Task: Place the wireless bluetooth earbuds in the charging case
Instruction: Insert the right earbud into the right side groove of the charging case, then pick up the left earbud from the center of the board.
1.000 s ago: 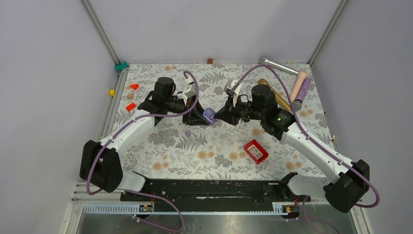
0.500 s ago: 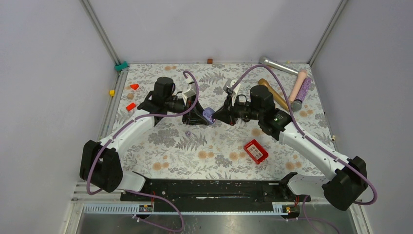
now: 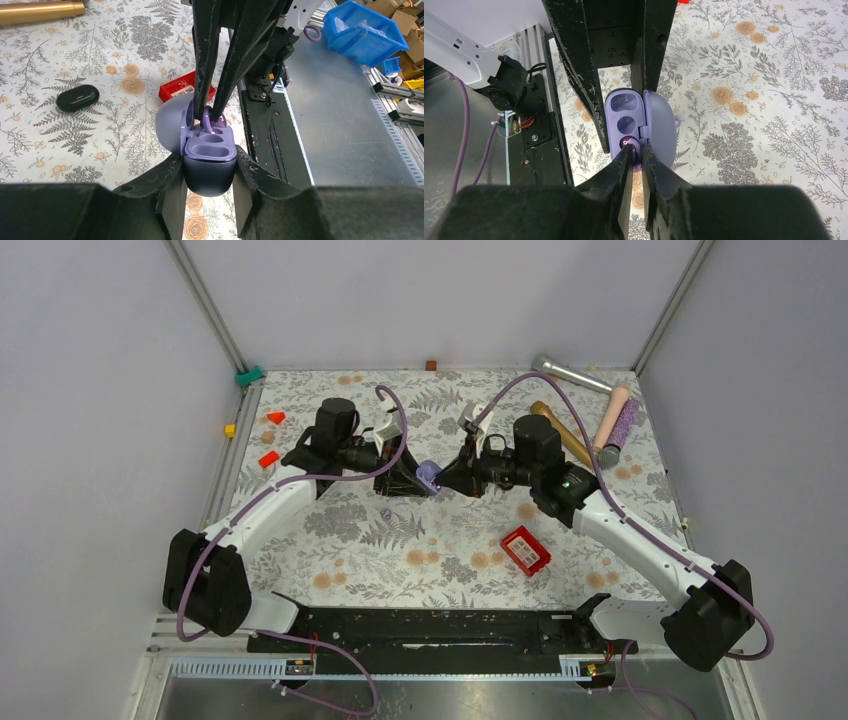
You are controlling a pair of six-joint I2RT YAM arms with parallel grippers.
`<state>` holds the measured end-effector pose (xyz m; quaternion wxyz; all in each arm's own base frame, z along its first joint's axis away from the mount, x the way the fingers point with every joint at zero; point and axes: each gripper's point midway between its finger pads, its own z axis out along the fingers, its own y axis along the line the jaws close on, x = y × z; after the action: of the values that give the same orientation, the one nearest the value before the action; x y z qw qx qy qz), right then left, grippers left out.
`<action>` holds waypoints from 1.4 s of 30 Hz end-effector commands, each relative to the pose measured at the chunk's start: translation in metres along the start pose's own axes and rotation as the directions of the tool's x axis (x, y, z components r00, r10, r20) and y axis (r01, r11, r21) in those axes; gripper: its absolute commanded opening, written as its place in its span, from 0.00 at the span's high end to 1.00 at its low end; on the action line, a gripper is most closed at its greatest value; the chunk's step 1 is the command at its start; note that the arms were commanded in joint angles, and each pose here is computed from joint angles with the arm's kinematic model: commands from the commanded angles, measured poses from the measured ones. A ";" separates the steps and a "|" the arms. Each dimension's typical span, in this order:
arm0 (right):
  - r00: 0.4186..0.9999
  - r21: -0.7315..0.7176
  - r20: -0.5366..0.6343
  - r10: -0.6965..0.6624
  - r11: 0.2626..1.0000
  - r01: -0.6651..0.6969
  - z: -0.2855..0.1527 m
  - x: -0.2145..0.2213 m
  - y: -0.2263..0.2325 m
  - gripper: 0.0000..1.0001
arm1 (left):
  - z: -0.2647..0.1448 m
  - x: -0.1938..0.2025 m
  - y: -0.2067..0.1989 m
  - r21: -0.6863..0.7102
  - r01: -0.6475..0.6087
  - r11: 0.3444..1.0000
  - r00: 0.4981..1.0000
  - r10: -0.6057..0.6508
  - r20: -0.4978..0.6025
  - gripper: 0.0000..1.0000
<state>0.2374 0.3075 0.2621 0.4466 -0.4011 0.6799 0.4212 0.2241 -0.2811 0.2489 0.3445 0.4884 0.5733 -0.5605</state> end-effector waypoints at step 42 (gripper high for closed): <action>0.966 0.134 -0.029 0.258 0.958 -0.252 -0.013 0.010 -0.064 0.65 | -0.123 -0.039 0.010 -0.400 -0.232 0.887 0.973 0.201 -0.117 1.00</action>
<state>0.2857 0.2556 0.2652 0.4671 -0.2998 0.7344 0.3907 0.2691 -0.1879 0.2986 0.4654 0.4796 0.6212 -0.4092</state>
